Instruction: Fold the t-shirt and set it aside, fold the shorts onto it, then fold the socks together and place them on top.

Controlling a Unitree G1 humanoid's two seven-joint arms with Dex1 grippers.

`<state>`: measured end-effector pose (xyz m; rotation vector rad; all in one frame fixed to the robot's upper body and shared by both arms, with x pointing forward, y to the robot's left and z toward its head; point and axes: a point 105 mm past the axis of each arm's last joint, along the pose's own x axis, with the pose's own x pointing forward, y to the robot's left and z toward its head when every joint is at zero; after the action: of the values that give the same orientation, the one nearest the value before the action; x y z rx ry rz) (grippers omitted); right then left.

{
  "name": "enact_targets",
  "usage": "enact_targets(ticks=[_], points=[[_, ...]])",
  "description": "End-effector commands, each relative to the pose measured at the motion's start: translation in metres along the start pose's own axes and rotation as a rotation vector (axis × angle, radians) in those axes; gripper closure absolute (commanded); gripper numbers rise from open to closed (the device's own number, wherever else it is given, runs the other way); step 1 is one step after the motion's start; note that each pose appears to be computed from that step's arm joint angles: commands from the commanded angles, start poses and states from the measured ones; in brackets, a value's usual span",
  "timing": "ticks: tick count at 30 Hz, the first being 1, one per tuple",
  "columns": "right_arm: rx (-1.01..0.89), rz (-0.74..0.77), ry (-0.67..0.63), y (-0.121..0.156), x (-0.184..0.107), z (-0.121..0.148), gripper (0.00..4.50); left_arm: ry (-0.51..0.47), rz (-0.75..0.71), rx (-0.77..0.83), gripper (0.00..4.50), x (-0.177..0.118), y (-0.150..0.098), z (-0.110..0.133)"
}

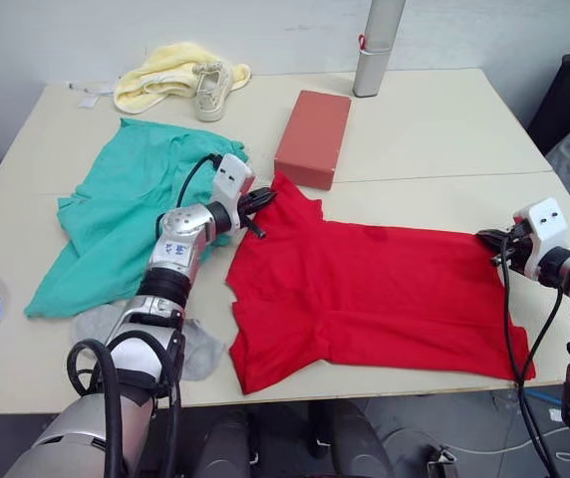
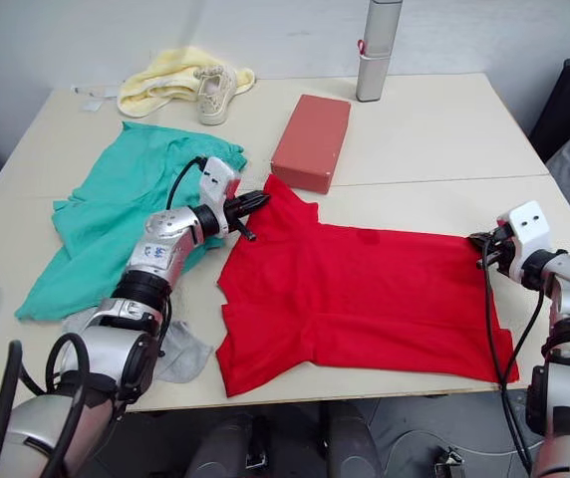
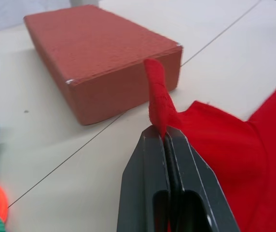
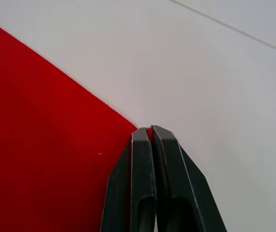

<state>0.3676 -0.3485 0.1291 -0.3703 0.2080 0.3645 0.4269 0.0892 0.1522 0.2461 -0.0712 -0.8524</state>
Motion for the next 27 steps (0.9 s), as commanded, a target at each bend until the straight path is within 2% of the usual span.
enact_targets(ticks=[1,5,10,13,19,26,27], points=[[-0.131,-0.009,-0.133,-0.011,-0.02,0.027,4.48,-0.063,-0.05,0.123,4.5,-0.01,-0.002,0.011],[-0.174,0.018,-0.171,-0.006,-0.036,0.02,4.48,-0.058,-0.086,0.259,4.5,-0.024,-0.009,0.001],[-0.21,0.04,-0.185,0.004,-0.051,0.004,4.48,-0.111,-0.063,0.334,4.5,-0.037,-0.011,0.0],[-0.228,0.056,-0.188,0.01,-0.056,-0.002,4.48,-0.094,-0.072,0.359,4.5,-0.043,-0.015,-0.007],[-0.238,0.074,-0.179,0.02,-0.056,-0.013,4.48,-0.078,-0.059,0.376,4.5,-0.051,-0.016,-0.014],[-0.114,0.182,-0.151,0.039,-0.058,-0.028,4.48,-0.039,-0.105,0.267,4.5,-0.058,-0.021,-0.026],[-0.107,0.19,-0.156,0.039,-0.06,-0.027,4.07,-0.028,-0.116,0.252,4.1,-0.059,-0.022,-0.027]])
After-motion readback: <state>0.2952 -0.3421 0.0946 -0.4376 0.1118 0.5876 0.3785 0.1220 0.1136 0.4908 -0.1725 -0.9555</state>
